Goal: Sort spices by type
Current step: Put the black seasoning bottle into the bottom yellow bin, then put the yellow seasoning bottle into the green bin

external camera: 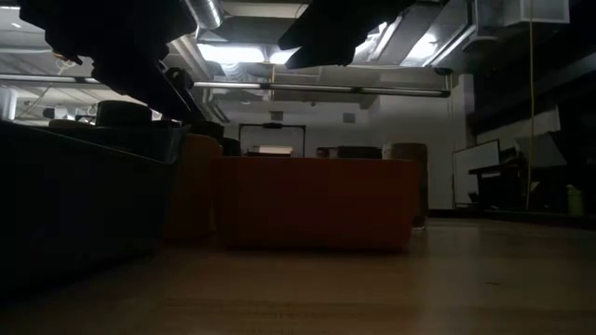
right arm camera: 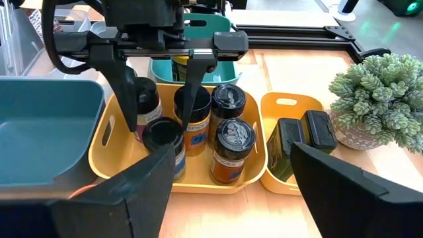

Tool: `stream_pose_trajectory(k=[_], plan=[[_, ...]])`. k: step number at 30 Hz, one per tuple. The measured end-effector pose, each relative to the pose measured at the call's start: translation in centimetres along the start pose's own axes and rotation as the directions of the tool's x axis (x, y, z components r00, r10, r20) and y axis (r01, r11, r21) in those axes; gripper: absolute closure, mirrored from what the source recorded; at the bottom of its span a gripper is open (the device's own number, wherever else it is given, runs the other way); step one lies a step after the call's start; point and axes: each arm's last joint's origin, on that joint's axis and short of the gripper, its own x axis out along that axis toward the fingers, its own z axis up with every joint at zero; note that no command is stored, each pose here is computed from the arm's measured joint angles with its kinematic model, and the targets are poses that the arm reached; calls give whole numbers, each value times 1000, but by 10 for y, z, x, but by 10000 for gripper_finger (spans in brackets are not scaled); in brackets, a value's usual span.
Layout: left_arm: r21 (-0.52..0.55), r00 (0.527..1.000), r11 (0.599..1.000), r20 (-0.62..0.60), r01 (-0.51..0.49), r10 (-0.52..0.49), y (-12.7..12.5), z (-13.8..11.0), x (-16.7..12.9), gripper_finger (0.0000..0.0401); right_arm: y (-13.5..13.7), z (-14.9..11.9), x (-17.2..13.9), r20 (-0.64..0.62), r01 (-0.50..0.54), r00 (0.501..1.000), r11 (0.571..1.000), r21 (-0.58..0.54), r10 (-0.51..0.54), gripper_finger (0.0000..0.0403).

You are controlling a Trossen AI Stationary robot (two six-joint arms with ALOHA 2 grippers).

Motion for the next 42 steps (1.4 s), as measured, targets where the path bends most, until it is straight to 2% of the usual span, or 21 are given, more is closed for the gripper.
stream_pose_trajectory(k=[7, 11, 15, 21, 30, 34, 38, 42], plan=[[3, 1000, 1000, 6, 1, -1, 0, 1, -2, 149, 0, 0, 0, 0, -1, 1000, 1000, 3, 1, 105], [18, 1000, 1000, 26, 4, -5, 2, 2, -8, 150, 0, 1, -2, -23, 2, 1000, 997, 83, 0, 105], [14, 998, 1000, 69, 10, -11, 3, 7, -17, 150, -2, 12, -12, -114, 36, 993, 990, 138, -21, 105], [7, 992, 1000, 129, 18, -18, 6, 12, -30, 150, -5, 20, -30, -305, 119, 951, 970, 212, -50, 105], [26, 983, 999, 183, 19, -24, 9, 16, -43, 150, -7, 13, -50, -493, 162, 869, 968, 191, -48, 105], [18, 976, 1000, 218, 22, -25, 11, 18, -51, 150, -10, 10, -64, -547, 187, 834, 968, 165, -68, 105], [15, 970, 1000, 243, 24, -27, 14, 19, -62, 150, -13, 10, -81, -538, 219, 837, 961, 167, -98, 105], [-2, 970, 1000, 243, 28, -27, 17, 16, -71, 150, -17, -2, -96, -545, 278, 828, 940, 199, -129, 105]])
